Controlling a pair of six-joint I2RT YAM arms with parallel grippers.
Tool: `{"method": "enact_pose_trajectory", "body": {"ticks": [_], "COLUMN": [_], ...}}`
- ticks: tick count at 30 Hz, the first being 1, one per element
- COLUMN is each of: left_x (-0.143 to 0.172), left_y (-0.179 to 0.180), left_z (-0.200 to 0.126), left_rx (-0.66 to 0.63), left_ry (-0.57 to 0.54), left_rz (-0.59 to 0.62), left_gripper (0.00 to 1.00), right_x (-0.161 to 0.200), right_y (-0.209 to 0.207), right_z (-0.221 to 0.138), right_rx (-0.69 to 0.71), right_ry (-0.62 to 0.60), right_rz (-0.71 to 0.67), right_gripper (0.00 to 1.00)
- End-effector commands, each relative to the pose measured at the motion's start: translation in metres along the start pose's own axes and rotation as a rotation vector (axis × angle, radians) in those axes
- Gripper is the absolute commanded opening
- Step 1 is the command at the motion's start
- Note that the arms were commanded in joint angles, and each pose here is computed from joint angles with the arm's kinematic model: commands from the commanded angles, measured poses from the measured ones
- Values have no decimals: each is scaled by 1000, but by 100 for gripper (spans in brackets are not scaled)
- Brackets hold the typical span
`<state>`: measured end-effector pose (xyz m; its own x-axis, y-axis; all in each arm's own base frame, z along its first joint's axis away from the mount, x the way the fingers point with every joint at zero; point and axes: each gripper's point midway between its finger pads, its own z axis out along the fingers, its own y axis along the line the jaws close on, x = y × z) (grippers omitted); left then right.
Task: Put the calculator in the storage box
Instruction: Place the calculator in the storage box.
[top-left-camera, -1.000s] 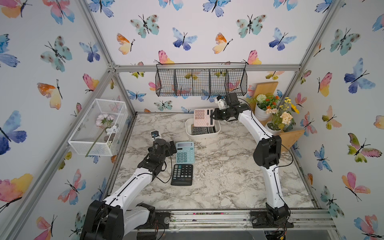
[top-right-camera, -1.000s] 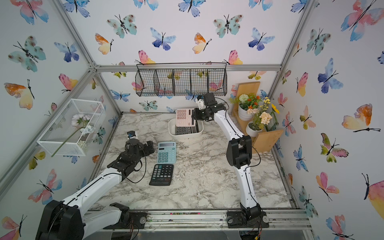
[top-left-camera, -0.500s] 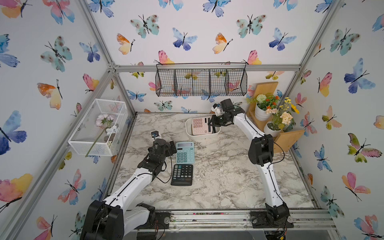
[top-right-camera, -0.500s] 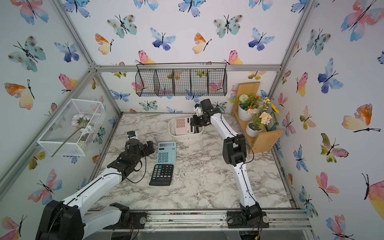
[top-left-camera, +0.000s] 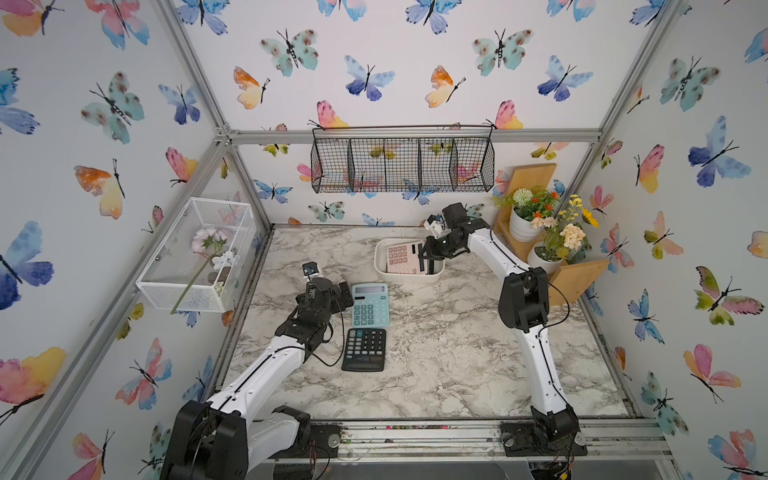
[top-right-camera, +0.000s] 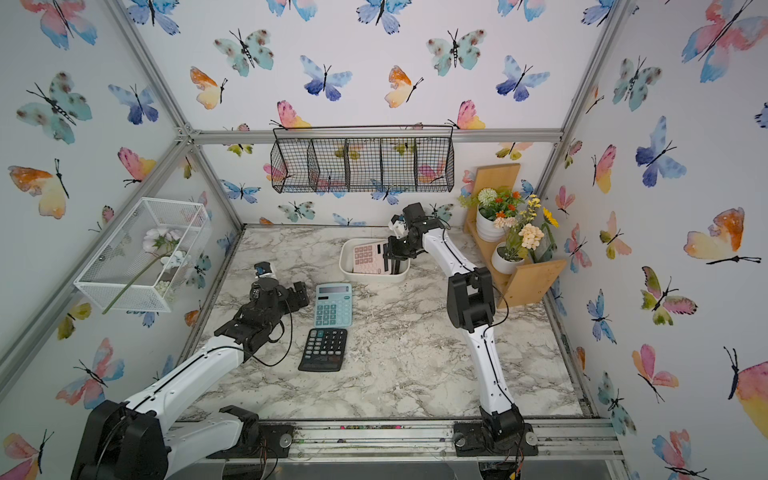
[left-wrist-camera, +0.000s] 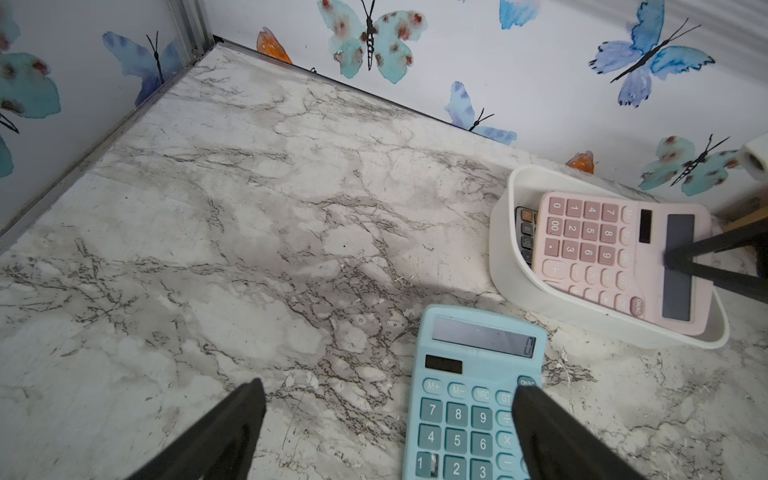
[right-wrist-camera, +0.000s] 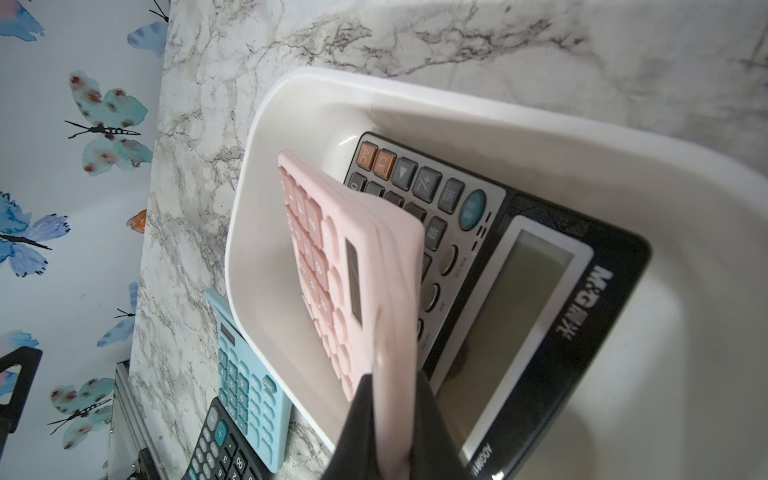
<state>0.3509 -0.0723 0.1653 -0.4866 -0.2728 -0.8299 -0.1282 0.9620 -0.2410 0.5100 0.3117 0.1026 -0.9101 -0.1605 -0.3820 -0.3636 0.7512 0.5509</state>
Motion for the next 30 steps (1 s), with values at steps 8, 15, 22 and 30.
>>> {"method": "enact_pose_trajectory", "body": {"ticks": [8, 15, 22, 30], "left_x": [2, 4, 4, 3], "left_y": [9, 9, 10, 9], "left_z": [1, 1, 1, 0], "left_rx": [-39, -37, -38, -36], "left_ry": [-10, -8, -9, -13], "left_rz": [0, 0, 0, -2], "left_gripper": [99, 99, 99, 99], "right_x": [15, 15, 17, -7], "right_y": [4, 4, 1, 27], "right_z": [16, 25, 17, -66], "right_rx": [-108, -137, -77, 93], "right_ry": [-3, -7, -22, -210], "right_rz": [216, 277, 277, 149], "right_gripper": [2, 5, 48, 58]}}
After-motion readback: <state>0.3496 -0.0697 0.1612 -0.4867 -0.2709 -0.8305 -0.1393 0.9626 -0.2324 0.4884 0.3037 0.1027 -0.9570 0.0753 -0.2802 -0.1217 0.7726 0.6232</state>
